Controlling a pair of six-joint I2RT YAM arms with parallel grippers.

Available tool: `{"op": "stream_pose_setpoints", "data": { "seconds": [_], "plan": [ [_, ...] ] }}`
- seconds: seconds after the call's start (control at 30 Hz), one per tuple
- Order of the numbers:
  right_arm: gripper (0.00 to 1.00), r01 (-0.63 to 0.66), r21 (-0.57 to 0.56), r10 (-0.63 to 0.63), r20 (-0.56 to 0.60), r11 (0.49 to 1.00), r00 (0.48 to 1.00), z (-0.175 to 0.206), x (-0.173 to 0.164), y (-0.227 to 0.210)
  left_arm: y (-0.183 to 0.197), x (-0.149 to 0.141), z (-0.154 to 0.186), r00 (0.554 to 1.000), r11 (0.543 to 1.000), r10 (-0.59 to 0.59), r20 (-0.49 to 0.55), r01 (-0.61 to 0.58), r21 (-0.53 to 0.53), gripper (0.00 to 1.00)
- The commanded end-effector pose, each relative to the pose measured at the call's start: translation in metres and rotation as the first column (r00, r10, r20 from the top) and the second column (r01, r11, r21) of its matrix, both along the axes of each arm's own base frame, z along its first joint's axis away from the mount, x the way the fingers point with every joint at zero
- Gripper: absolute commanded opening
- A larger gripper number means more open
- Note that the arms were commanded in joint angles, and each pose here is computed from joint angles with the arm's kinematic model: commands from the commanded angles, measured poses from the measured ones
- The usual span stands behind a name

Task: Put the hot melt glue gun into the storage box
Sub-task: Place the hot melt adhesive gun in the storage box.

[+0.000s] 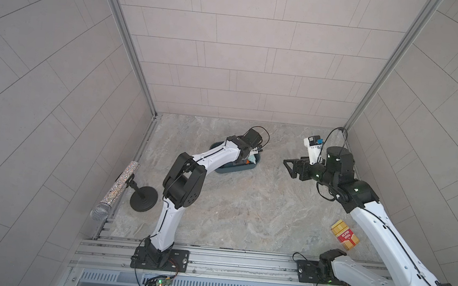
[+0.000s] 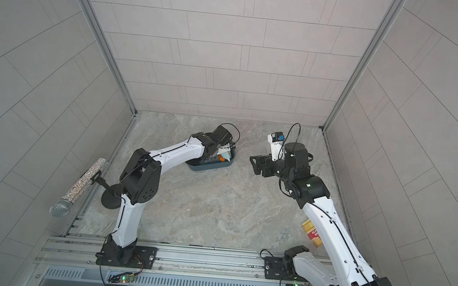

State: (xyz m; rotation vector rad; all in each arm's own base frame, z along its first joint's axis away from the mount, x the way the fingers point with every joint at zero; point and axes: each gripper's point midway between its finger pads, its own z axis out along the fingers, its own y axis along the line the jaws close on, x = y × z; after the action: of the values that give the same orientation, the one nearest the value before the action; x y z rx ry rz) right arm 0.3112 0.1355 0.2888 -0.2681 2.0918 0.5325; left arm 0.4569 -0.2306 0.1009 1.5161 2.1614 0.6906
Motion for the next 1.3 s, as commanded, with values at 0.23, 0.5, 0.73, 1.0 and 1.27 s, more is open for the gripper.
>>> {"op": "stream_pose_setpoints", "data": {
  "seconds": [0.23,0.5,0.73,1.0,1.27],
  "plan": [
    [0.9,-0.03,-0.032,0.031,0.034,0.999,0.999,0.018,0.005,0.01,0.027,0.026,0.0,0.997,0.994,0.038,0.07,-0.045,0.101,0.1],
    [0.9,-0.034,-0.03,0.035,0.031,0.999,0.999,0.018,0.005,0.013,0.038,0.033,0.02,0.991,0.996,0.084,0.101,-0.088,0.034,0.05],
    [0.9,-0.024,-0.03,0.026,0.042,0.999,0.999,0.022,0.006,0.011,0.036,0.04,0.032,0.983,0.991,0.133,0.128,-0.127,-0.049,0.04],
    [0.89,-0.008,-0.026,0.009,0.045,1.0,0.999,0.026,0.006,0.009,0.048,0.051,0.044,0.957,0.974,0.22,0.187,-0.207,-0.088,0.04],
    [0.89,-0.015,-0.024,0.016,0.046,1.0,0.999,0.028,0.005,0.01,0.041,0.045,0.013,0.976,0.986,0.168,0.14,-0.167,-0.017,0.05]
  ]
}}
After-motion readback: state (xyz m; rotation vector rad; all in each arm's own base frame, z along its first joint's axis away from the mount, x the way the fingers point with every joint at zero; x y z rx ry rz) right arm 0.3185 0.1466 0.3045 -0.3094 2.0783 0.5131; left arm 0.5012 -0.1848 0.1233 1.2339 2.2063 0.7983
